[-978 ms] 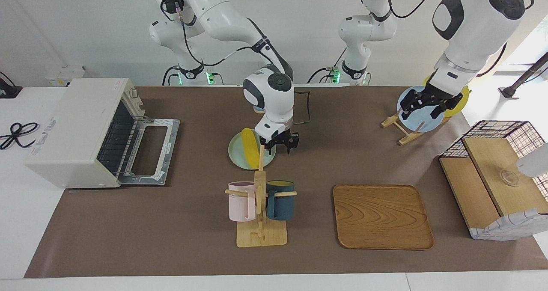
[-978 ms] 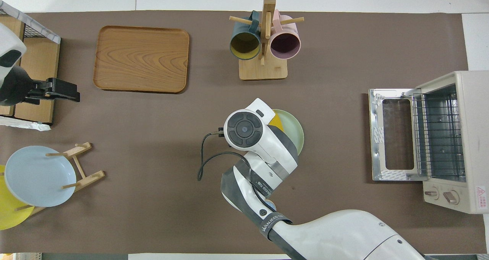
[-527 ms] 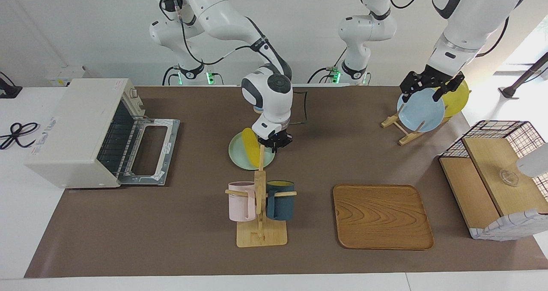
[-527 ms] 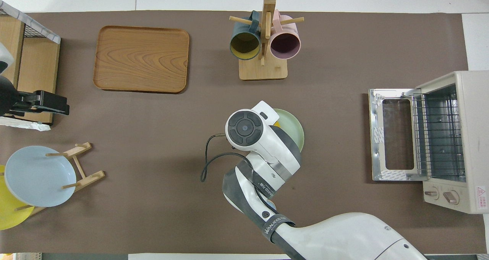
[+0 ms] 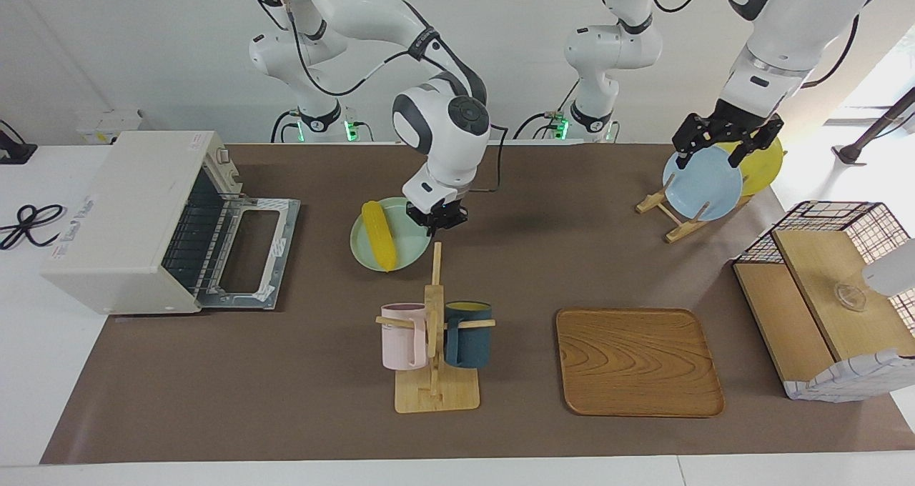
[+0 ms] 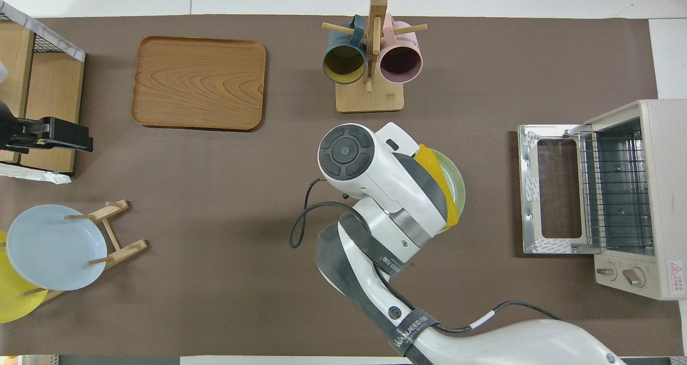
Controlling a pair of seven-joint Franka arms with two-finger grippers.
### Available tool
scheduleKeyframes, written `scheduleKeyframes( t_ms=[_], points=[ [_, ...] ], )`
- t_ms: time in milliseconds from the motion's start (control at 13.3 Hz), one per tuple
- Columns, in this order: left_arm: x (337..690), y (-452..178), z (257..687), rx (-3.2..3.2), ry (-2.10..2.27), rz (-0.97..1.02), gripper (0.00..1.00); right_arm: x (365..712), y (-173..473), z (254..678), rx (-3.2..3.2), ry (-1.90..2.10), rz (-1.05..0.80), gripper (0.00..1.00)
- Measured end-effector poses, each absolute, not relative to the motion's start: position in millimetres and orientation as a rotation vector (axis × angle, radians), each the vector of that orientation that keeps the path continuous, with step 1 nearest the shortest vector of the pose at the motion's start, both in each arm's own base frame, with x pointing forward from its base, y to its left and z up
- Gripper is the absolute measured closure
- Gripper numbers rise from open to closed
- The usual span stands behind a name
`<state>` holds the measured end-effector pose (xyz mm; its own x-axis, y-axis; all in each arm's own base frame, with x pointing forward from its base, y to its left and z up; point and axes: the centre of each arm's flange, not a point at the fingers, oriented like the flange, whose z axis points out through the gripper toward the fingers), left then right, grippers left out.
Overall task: Put corn in oven
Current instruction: 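Carry the corn with the right gripper toward the open oven, then insert the corn into the oven and open the right gripper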
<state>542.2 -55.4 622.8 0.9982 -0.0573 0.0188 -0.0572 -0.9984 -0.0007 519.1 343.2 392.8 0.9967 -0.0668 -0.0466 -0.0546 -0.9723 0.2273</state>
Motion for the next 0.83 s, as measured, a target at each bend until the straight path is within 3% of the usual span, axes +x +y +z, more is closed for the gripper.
scheduleKeyframes(
  t_ms=[301, 828],
  points=[
    [560.3, -56.7, 602.5, -3.141, 0.089, -0.041, 0.0, 528.2, 251.8, 428.5, 2.819, -0.287, -0.183, 0.97],
    [555.5, -63.1, 608.3, -3.138, 0.108, 0.019, 0.0, 548.9, 119.7, 410.0, 2.734, -0.351, -0.243, 0.97]
  ],
)
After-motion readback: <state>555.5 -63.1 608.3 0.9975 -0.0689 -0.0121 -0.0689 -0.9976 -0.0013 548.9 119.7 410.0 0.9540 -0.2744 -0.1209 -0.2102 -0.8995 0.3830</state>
